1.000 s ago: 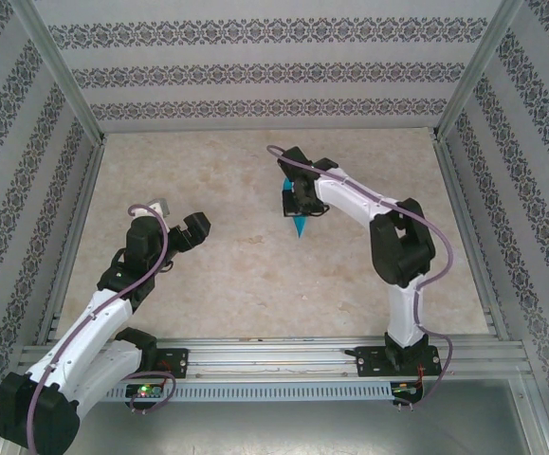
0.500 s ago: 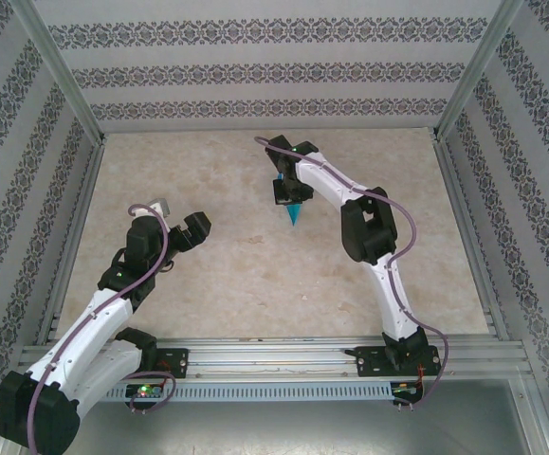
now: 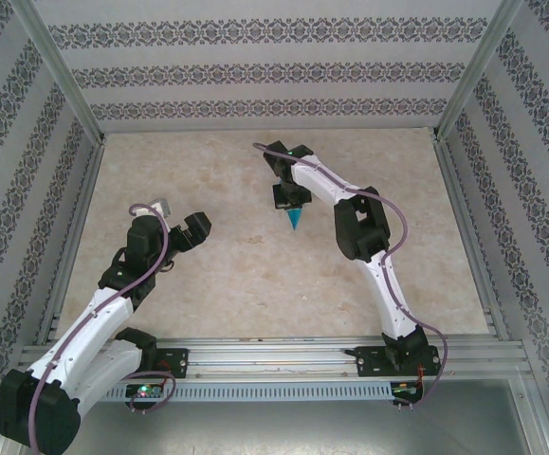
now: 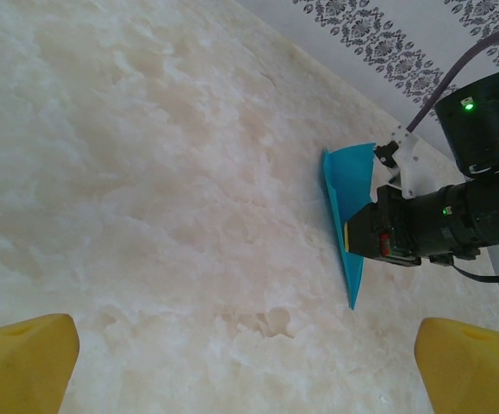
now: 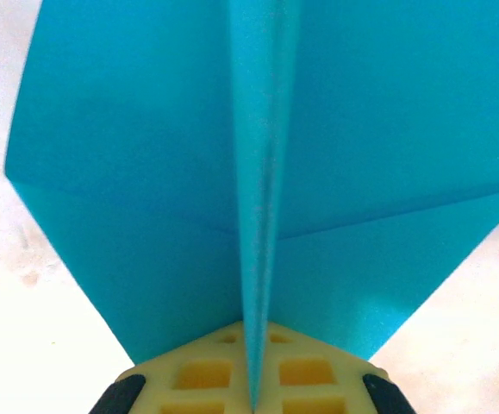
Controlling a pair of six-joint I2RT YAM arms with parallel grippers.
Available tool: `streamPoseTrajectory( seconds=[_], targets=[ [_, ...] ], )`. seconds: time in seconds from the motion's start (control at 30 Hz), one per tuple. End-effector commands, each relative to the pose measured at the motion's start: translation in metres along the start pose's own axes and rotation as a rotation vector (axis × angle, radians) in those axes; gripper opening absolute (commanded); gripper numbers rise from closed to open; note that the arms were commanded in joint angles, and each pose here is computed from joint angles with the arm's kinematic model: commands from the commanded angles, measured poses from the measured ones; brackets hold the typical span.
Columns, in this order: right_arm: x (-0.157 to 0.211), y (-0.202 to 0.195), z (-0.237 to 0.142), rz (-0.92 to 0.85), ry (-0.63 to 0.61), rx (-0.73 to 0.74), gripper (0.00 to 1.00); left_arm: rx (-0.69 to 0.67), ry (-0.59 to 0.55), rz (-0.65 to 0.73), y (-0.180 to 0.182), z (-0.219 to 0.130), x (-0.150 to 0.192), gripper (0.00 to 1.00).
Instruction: Fold a paper plane with a square sheet of paper (fold left side to right side)
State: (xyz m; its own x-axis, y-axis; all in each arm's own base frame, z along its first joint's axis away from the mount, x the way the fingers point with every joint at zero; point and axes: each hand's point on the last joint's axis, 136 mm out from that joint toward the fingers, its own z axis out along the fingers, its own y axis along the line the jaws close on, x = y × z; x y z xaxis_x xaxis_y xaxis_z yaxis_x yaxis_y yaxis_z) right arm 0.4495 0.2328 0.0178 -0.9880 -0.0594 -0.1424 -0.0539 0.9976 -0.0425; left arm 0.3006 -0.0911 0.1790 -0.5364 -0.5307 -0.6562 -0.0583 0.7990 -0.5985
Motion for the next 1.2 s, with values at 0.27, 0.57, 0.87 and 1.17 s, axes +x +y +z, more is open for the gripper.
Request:
streamPoseTrajectory(
  seconds=[0.27,0.57,0.87,1.17],
  targets=[
    [0.005,-0.005,0.016,0.044,0.037,0.001,0.09,0.009,-0.016,-0.004,-0.002,0.000,-0.006,1.00],
    [0.007,-0.006,0.017,0.070,0.037,-0.031,0.26,0.005,-0.021,0.005,-0.002,-0.003,-0.007,1.00],
    [0.004,-0.005,0.002,0.070,0.006,-0.056,0.38,0.001,-0.023,0.009,-0.001,-0.005,-0.008,1.00],
    [-0.003,-0.005,-0.026,0.071,-0.050,-0.091,0.38,0.000,-0.017,0.007,-0.001,-0.005,-0.007,1.00]
  ],
)
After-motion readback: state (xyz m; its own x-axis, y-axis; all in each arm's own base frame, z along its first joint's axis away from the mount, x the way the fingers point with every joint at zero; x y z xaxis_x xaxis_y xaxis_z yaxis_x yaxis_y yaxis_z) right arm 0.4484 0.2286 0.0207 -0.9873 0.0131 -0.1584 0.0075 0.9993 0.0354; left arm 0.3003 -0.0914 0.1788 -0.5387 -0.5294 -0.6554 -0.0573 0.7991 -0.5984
